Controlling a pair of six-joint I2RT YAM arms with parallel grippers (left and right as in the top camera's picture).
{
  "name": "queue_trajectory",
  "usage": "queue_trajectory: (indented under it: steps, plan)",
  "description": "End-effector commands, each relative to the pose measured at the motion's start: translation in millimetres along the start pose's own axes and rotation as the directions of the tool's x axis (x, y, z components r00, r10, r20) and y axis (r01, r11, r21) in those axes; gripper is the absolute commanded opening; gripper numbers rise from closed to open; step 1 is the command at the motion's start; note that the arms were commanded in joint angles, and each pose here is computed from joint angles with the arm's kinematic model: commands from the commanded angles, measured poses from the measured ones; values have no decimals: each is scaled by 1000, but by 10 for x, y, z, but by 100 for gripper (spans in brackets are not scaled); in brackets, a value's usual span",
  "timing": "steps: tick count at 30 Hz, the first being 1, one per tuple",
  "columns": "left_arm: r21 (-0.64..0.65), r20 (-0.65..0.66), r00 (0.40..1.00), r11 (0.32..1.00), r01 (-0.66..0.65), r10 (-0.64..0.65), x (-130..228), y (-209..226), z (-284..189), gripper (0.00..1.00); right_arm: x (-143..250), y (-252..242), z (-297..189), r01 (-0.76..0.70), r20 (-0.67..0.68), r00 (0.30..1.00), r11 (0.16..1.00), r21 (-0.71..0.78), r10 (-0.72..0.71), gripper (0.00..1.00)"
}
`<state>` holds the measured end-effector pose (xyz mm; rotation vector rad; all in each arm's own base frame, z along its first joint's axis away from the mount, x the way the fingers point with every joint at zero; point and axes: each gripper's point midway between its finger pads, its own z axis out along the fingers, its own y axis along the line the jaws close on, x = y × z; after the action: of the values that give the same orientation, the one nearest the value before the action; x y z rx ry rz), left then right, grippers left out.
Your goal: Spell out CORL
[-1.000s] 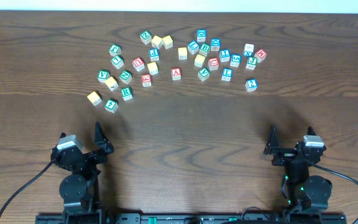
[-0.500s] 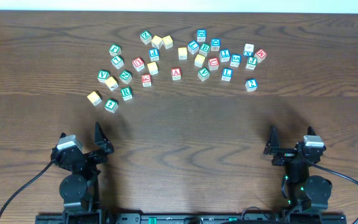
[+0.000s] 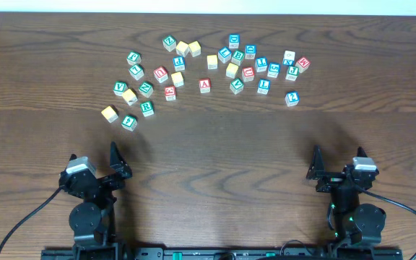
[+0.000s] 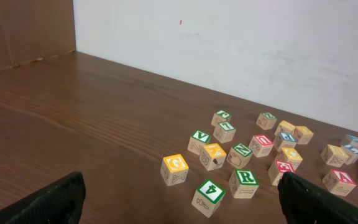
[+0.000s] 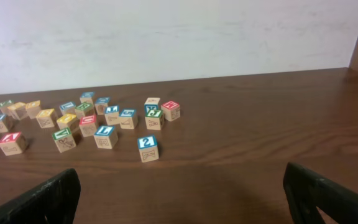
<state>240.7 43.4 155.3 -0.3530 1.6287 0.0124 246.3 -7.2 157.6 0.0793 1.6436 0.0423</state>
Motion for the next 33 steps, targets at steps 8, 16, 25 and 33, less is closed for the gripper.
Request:
queue_trajectory:
  steps: [8, 16, 25, 33]
  plan:
    - [-19, -23, 1000, 1000, -22, 21, 99, 48, 10, 98, 9, 0, -1, 8, 0, 1000, 1000, -2, -8, 99]
    - [70, -28, 996, 994, -81, 83, 15, -123, -1, 98, 9, 0, -1, 8, 0, 1000, 1000, -2, -8, 99]
    - [114, -114, 988, 989, -96, 109, -297, -303, 102, 98, 9, -1, -1, 8, 0, 1000, 1000, -1, -8, 99]
    - [209, -243, 962, 975, -72, 123, -657, -628, 394, 98, 9, 0, -1, 8, 0, 1000, 1000, -2, -8, 99]
